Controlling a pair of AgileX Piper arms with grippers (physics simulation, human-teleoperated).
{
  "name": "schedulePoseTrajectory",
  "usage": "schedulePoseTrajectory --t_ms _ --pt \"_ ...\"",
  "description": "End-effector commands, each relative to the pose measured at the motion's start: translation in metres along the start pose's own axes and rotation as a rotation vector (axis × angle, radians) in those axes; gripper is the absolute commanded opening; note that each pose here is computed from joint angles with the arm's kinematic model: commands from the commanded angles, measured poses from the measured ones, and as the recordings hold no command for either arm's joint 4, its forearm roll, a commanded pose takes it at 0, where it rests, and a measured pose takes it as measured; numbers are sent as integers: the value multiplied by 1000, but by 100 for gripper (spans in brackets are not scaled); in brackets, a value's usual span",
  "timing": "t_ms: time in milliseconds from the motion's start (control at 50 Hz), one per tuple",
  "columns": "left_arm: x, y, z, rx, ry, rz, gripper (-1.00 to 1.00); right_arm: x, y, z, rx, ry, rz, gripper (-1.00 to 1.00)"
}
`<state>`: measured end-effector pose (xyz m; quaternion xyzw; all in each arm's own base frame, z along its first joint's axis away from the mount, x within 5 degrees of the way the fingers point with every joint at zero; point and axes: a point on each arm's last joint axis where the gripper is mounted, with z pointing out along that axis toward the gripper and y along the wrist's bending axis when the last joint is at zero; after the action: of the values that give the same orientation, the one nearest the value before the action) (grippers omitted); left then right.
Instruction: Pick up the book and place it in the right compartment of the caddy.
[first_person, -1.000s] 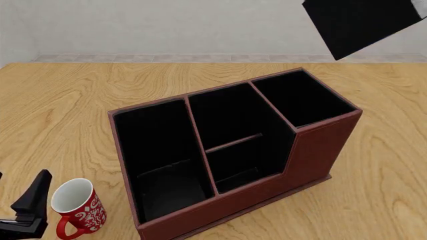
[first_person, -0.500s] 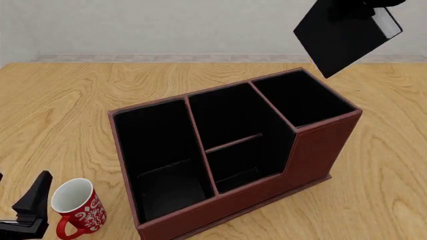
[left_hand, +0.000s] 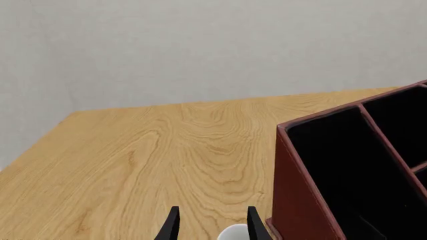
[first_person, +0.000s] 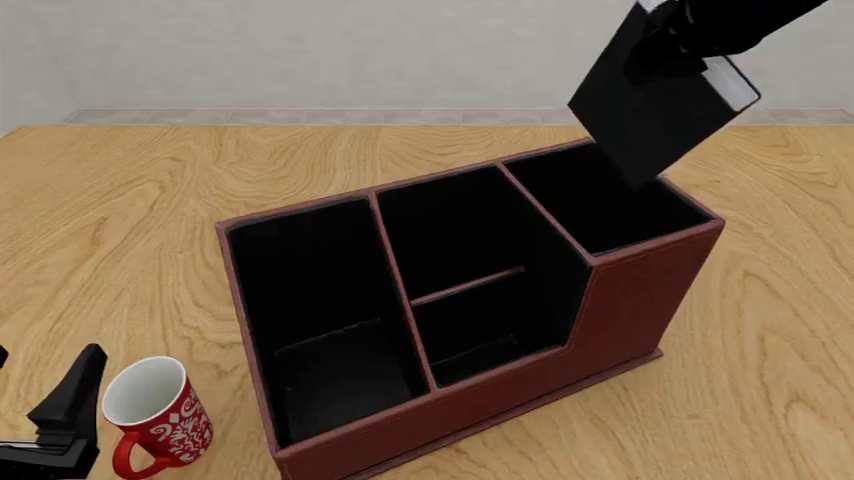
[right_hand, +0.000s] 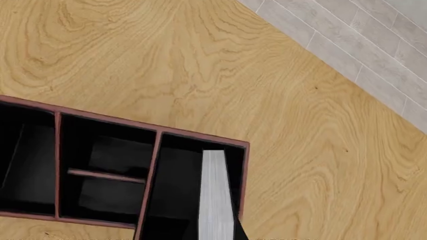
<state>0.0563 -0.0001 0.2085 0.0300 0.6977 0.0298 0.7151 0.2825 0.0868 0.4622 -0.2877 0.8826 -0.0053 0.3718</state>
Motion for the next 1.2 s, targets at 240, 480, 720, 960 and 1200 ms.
schedulePoseTrajectory --t_ms 240,480,720,960,1200 --pt "1 0 0 -3 6 2 100 6 1 17 -13 53 30 -100" --pt "2 0 0 -2 10 11 100 5 4 27 -27 75 31 -100" --pt "2 0 0 1 13 17 100 5 8 36 -42 98 38 -100" --pt "2 0 0 -2 15 22 100 4 15 47 -60 120 44 -100" --pt "2 0 0 -1 13 24 100 3 19 53 -72 132 48 -100"
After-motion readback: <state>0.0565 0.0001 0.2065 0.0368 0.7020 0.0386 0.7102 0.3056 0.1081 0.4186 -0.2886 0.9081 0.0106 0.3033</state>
